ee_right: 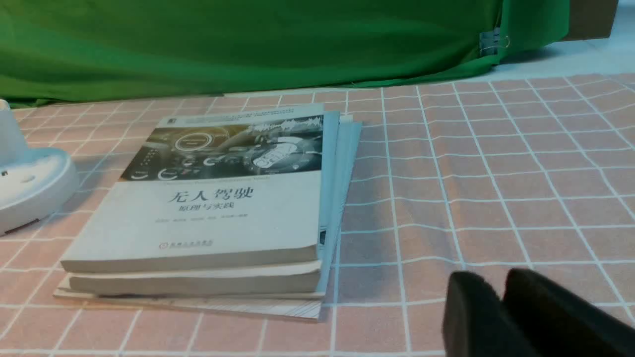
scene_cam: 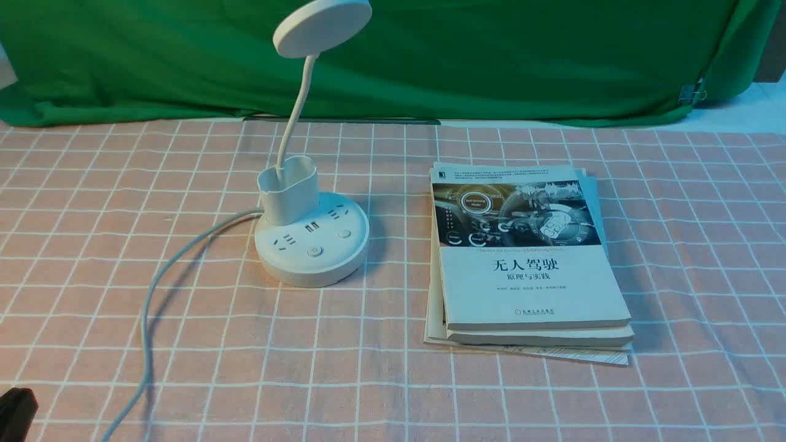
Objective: Turn on the table lamp on the pink coffee tablecloth with your hand.
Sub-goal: 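Press the power button on the lamp base to turn the lamp on with the left gripper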
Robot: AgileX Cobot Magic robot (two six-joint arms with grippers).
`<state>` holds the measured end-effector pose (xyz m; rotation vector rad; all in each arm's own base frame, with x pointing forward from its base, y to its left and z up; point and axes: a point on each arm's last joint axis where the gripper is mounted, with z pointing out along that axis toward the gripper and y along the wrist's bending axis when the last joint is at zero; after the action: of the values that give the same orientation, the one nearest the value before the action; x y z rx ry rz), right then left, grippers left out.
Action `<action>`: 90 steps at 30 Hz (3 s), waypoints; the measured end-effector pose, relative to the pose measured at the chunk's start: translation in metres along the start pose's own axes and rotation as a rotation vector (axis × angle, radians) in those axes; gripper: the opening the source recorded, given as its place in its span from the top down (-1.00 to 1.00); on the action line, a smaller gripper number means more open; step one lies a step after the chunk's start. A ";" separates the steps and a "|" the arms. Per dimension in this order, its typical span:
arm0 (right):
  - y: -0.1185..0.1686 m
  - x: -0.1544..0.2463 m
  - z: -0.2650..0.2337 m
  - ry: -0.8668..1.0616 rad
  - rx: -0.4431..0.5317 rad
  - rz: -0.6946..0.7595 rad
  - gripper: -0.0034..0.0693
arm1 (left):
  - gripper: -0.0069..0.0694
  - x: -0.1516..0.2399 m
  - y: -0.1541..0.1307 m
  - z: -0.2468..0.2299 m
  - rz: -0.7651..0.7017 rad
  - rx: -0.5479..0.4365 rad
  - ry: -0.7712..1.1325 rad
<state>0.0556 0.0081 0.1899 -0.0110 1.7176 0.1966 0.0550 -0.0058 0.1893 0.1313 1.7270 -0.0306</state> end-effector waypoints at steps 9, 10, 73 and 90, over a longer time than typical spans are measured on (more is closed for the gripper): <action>0.000 0.000 0.000 0.000 0.000 0.001 0.44 | 0.82 0.000 0.000 0.000 0.000 0.000 0.000; 0.000 0.000 0.000 0.000 0.000 0.001 0.43 | 0.82 0.000 0.000 0.000 0.000 0.000 0.000; 0.000 0.000 0.000 0.000 0.000 0.000 0.25 | 0.82 -0.118 0.006 0.078 -0.412 0.000 0.151; 0.000 0.000 0.000 -0.001 0.000 0.000 0.25 | 0.82 -0.096 -0.106 0.259 -0.134 0.359 0.810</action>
<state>0.0556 0.0081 0.1899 -0.0109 1.7166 0.1967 0.3130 -0.1427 0.2367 0.3240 2.5249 -0.4384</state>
